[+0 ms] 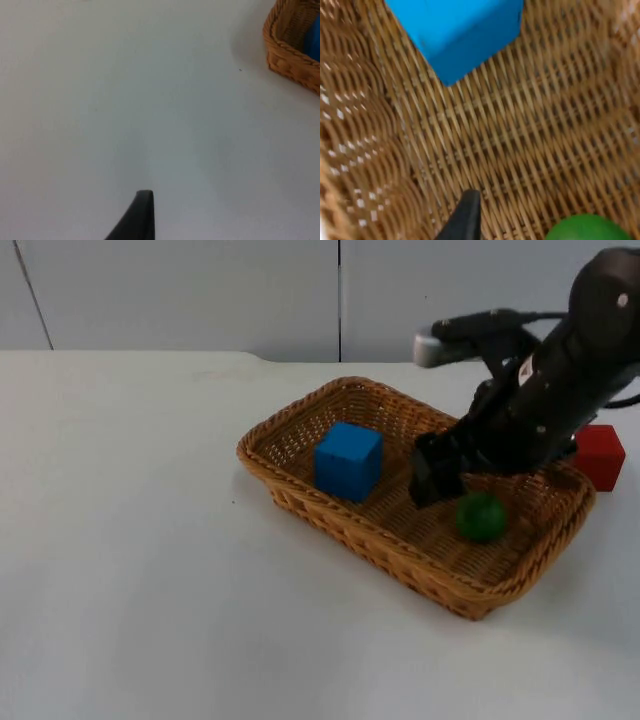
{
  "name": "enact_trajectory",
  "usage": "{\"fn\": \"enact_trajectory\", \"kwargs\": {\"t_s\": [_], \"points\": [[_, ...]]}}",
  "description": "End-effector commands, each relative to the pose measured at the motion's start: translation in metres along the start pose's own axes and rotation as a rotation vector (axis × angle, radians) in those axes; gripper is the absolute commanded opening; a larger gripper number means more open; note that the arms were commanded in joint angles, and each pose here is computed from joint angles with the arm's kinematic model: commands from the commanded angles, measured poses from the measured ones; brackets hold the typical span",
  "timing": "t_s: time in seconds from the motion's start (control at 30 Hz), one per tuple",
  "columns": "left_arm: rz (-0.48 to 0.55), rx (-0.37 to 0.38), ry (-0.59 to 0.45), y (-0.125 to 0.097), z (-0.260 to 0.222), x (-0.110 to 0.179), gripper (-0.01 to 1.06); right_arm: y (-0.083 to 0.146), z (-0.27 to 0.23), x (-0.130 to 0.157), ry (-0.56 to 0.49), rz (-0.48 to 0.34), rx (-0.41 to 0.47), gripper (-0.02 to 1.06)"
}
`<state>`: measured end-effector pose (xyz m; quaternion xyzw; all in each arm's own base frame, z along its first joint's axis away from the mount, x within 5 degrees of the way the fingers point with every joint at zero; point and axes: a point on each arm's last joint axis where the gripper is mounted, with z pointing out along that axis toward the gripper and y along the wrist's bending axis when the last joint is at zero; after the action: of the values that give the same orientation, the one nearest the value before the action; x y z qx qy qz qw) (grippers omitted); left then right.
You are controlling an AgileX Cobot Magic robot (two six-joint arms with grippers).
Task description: Place all geometric objects except the red cube into the basket.
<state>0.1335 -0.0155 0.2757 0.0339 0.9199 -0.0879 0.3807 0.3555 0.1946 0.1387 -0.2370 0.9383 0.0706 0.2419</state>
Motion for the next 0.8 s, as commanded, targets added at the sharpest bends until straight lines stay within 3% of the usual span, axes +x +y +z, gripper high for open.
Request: {"fn": "enact_trajectory", "kwargs": {"t_s": [0.0,0.23,0.37,0.43,0.53,0.6,0.77], "points": [[-0.009,0.004,-0.017,0.0,-0.001,0.0,1.05,0.003,-0.028,-0.013,-0.059,0.008,-0.007,0.89],[-0.01,0.006,-0.015,-0.001,-0.001,0.0,1.05,0.004,-0.109,-0.027,-0.164,0.003,-0.014,0.89],[0.027,0.023,0.031,-0.003,-0.005,0.0,1.05,0.006,-0.198,-0.023,-0.288,-0.011,-0.02,0.89],[0.039,0.029,0.04,-0.004,-0.007,-0.001,1.05,0.006,-0.204,-0.022,-0.298,-0.011,-0.02,0.89],[0.049,0.048,0.015,-0.008,-0.02,-0.008,1.05,0.007,-0.263,0.004,-0.437,-0.016,-0.02,0.89],[0.041,0.063,-0.012,-0.011,-0.026,-0.01,1.05,0.007,-0.275,0.013,-0.467,-0.019,-0.02,0.89],[0.091,0.083,-0.167,-0.02,-0.059,-0.003,1.05,0.007,-0.325,0.071,-0.599,-0.03,-0.019,0.89]]}}
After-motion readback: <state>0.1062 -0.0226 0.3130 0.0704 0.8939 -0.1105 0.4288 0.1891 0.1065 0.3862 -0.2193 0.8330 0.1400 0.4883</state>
